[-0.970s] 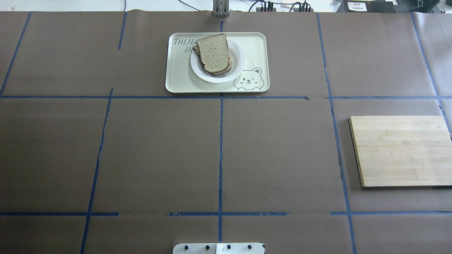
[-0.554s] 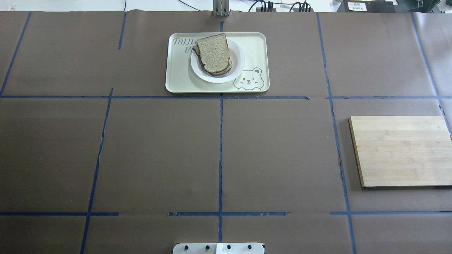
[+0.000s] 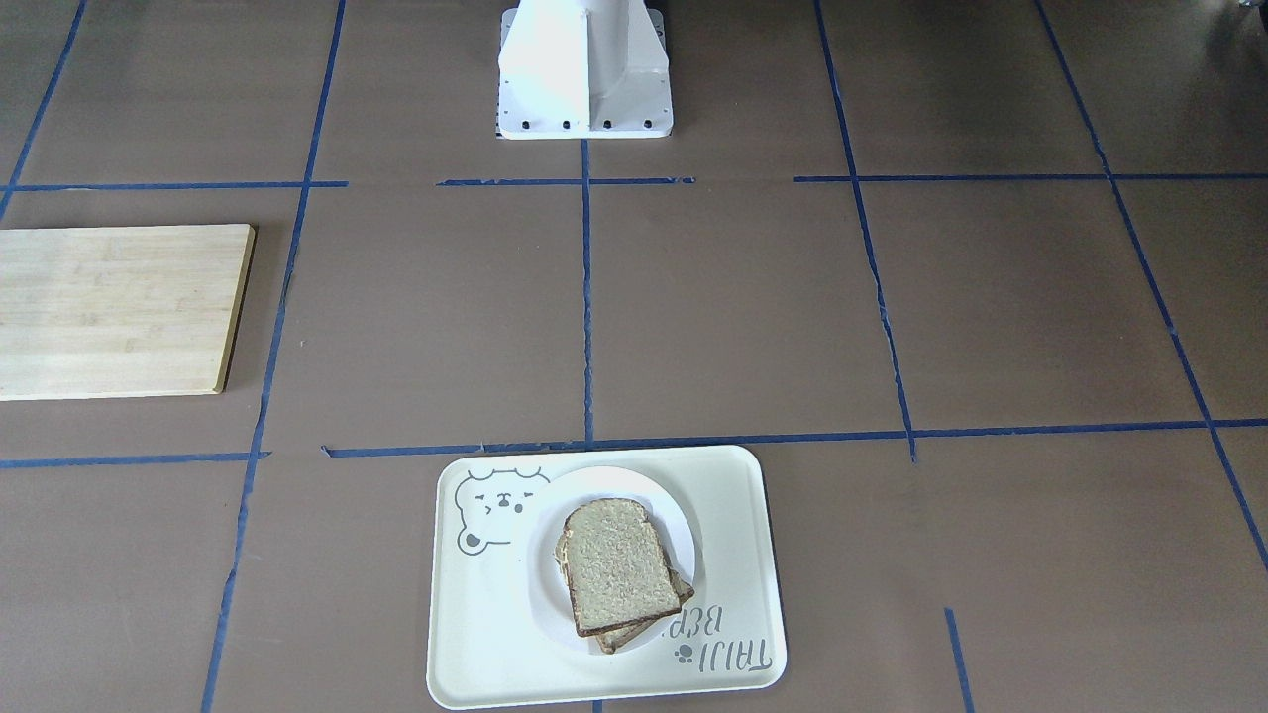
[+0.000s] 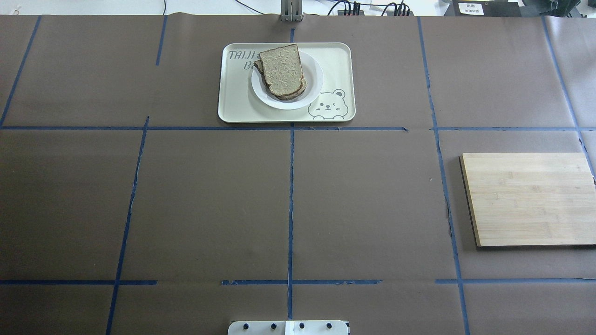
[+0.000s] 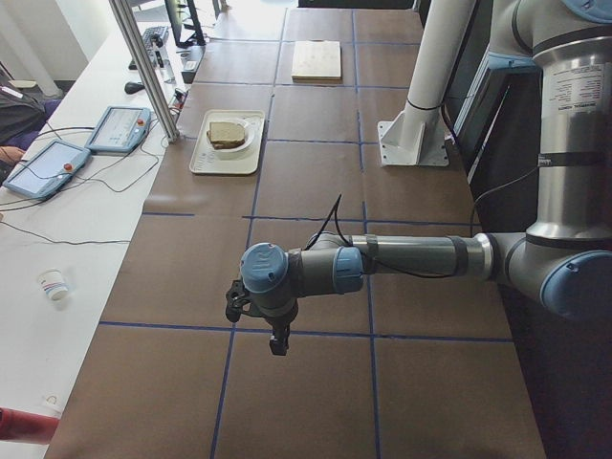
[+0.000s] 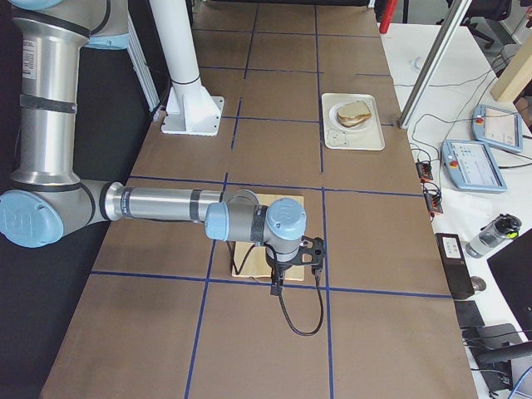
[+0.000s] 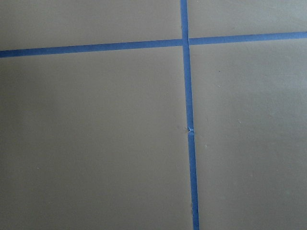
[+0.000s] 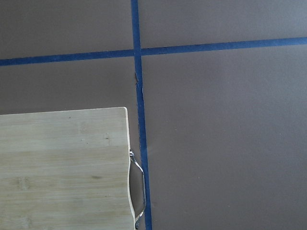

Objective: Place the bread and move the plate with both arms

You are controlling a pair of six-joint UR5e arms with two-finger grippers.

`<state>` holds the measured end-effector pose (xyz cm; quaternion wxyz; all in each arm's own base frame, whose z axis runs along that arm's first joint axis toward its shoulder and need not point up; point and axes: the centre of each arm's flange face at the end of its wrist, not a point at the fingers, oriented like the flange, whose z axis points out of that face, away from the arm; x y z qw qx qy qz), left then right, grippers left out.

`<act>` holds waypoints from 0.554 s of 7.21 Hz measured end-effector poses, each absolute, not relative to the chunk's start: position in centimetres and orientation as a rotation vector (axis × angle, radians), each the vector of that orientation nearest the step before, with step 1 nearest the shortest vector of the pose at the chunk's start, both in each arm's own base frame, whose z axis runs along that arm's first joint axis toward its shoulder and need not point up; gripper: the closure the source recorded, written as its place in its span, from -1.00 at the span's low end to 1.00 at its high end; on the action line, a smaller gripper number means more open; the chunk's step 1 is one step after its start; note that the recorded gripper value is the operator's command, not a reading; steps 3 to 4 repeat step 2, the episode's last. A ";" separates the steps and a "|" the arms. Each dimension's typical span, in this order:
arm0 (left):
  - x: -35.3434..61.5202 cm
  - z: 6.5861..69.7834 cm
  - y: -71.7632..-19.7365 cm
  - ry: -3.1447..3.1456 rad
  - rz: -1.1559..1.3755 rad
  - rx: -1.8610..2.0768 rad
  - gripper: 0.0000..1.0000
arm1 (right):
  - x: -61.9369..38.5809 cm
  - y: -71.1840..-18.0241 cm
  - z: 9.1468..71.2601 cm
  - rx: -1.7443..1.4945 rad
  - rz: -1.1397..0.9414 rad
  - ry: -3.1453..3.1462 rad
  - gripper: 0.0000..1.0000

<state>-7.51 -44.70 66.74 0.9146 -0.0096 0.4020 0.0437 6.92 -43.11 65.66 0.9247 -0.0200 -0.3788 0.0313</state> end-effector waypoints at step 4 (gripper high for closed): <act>-7.5 66.8 -44.7 0.828 0.089 -0.021 -1.00 | 6.9 -43.2 65.6 -0.040 0.066 -0.777 -1.00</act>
